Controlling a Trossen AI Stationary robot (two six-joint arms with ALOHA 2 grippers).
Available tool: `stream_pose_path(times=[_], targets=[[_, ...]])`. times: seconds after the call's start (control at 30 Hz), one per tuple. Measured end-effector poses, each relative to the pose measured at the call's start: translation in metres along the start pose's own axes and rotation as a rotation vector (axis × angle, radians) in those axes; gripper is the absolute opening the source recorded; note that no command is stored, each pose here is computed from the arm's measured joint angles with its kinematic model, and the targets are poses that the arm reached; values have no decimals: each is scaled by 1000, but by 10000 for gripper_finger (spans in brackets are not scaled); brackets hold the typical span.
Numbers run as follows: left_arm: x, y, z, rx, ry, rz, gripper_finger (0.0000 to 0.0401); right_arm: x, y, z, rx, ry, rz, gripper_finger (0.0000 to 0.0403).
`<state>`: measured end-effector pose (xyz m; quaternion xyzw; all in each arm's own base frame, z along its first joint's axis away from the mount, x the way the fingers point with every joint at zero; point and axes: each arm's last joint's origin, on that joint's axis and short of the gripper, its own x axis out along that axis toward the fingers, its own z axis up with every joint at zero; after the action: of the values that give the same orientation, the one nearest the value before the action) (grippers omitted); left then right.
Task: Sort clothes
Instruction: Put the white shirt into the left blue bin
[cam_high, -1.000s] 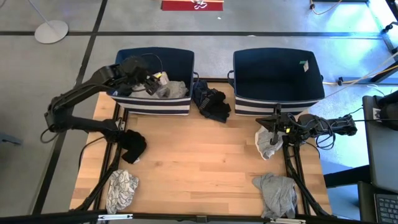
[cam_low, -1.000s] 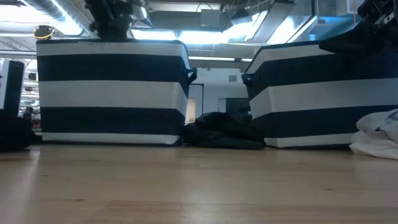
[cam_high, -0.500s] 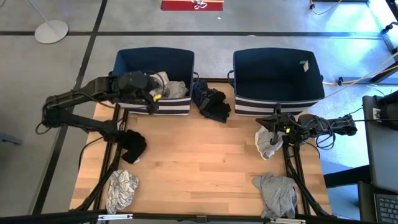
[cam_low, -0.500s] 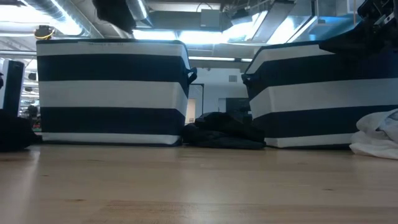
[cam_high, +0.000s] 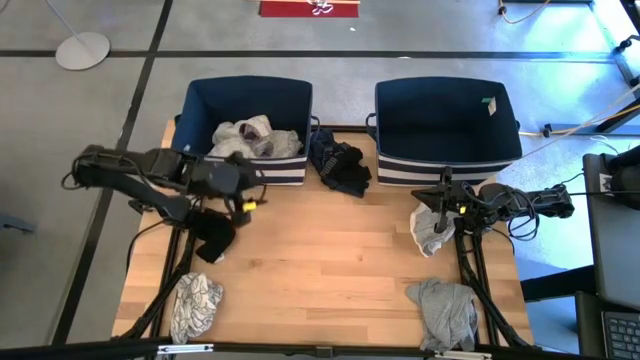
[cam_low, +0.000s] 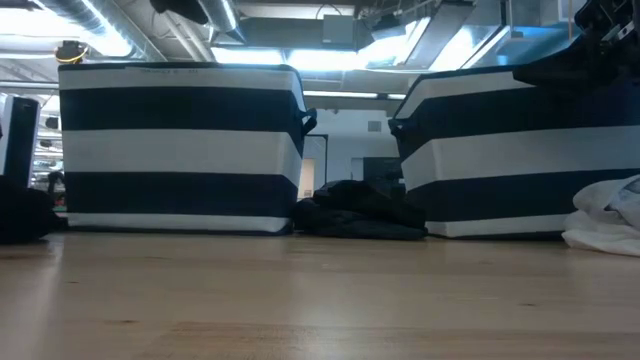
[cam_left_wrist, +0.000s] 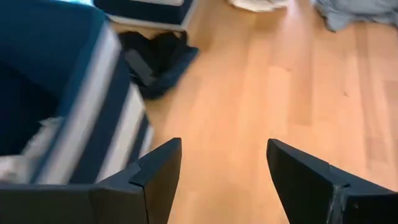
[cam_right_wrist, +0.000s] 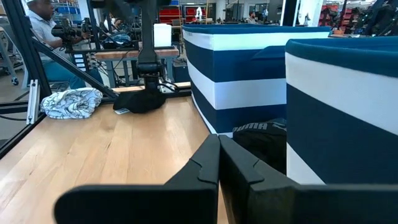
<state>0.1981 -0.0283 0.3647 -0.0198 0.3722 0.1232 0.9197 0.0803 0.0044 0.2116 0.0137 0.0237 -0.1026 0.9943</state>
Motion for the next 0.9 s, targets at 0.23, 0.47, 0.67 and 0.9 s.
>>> stream_pose_path(times=[0.23,0.47,0.67,0.9], targets=[[16,-35,-8,-33,97,-51,225,0,0,0,0,0,0,8],[33,-76,-23,-101,217,-61,225,0,0,0,0,-1,0,8],[45,-110,-40,-221,334,-83,225,0,0,0,0,-1,0,8],[45,-150,-69,-412,503,-92,225,0,0,0,1,-1,0,8]])
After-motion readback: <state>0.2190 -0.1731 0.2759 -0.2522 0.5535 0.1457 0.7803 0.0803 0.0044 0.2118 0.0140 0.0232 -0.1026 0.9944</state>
